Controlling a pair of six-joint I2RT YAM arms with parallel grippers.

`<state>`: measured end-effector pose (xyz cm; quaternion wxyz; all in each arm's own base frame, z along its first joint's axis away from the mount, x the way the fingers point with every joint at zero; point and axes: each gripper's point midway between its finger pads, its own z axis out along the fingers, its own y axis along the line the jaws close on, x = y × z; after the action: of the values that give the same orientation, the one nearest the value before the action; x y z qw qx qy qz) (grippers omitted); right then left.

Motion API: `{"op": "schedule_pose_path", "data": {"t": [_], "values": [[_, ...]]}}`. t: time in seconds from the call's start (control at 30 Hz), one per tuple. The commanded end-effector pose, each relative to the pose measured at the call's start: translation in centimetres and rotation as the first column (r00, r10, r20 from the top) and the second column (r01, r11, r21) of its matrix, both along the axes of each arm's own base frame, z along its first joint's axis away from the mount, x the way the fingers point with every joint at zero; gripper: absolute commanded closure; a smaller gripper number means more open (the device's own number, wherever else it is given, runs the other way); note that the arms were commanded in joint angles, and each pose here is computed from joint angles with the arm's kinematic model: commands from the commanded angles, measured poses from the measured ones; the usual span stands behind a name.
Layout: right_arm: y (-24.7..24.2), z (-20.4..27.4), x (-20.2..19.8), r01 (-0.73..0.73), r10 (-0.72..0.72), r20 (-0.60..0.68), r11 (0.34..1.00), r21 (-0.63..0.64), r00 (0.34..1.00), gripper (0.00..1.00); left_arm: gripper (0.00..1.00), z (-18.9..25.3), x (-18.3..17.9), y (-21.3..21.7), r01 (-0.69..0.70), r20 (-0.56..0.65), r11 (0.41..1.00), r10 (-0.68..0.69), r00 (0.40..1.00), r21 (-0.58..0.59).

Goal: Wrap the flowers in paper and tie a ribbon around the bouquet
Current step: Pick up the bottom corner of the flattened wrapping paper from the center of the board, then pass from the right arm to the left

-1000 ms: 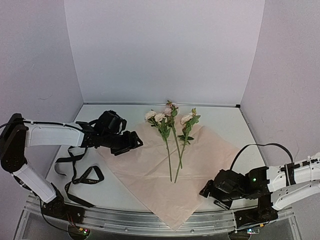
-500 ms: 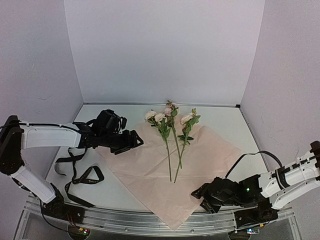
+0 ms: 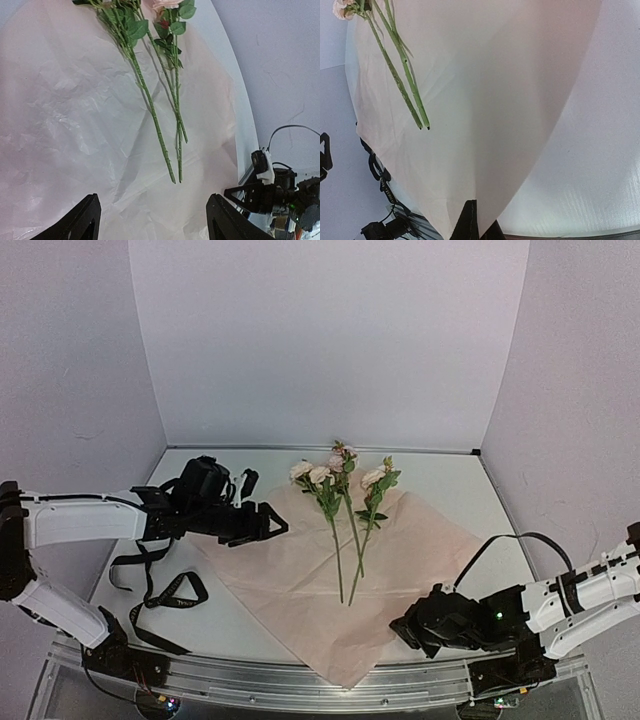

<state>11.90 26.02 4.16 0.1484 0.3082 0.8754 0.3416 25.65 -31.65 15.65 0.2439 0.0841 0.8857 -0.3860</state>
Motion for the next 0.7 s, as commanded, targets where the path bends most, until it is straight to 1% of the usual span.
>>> {"op": "schedule_pose_path", "data": {"t": [0.0,0.1,0.17,0.27,0.33,0.43,0.53,0.67], "values": [[0.7,3.3,2.3,0.064,-0.069,0.109,0.996,0.054,0.992,1.00,0.26,4.3,-1.4,-1.4,0.158,0.161,0.983,-0.143,0.977,-0.089],[1.0,4.5,3.6,0.110,-0.119,0.132,0.991,0.074,0.984,1.00,0.27,6.3,-2.5,-2.2,0.260,0.245,0.959,-0.227,0.943,-0.114],[1.5,5.3,4.5,0.140,-0.151,0.133,0.986,0.092,0.979,1.00,0.28,7.9,-3.7,-2.7,0.351,0.322,0.928,-0.297,0.899,-0.123],[2.7,5.9,5.7,0.192,-0.203,0.085,0.973,0.125,0.975,1.00,0.27,8.6,-5.9,-3.4,0.452,0.417,0.890,-0.389,0.822,-0.061],[3.5,6.1,6.1,0.221,-0.229,0.032,0.963,0.156,0.973,1.00,0.26,8.0,-7.5,-3.7,0.485,0.437,0.874,-0.436,0.786,0.000],[3.6,6.4,6.4,0.269,-0.272,-0.010,0.946,0.181,0.962,1.00,0.26,7.7,-10.4,-4.4,0.545,0.467,0.838,-0.493,0.734,0.029],[3.0,6.5,6.3,0.296,-0.296,-0.026,0.941,0.166,0.955,1.00,0.22,7.0,-12.7,-4.5,0.572,0.472,0.817,-0.531,0.704,0.066],[2.3,6.7,6.2,0.309,-0.308,-0.032,0.939,0.148,0.951,1.00,0.20,5.7,-15.0,-5.6,0.625,0.423,0.777,-0.594,0.684,0.080]]}}
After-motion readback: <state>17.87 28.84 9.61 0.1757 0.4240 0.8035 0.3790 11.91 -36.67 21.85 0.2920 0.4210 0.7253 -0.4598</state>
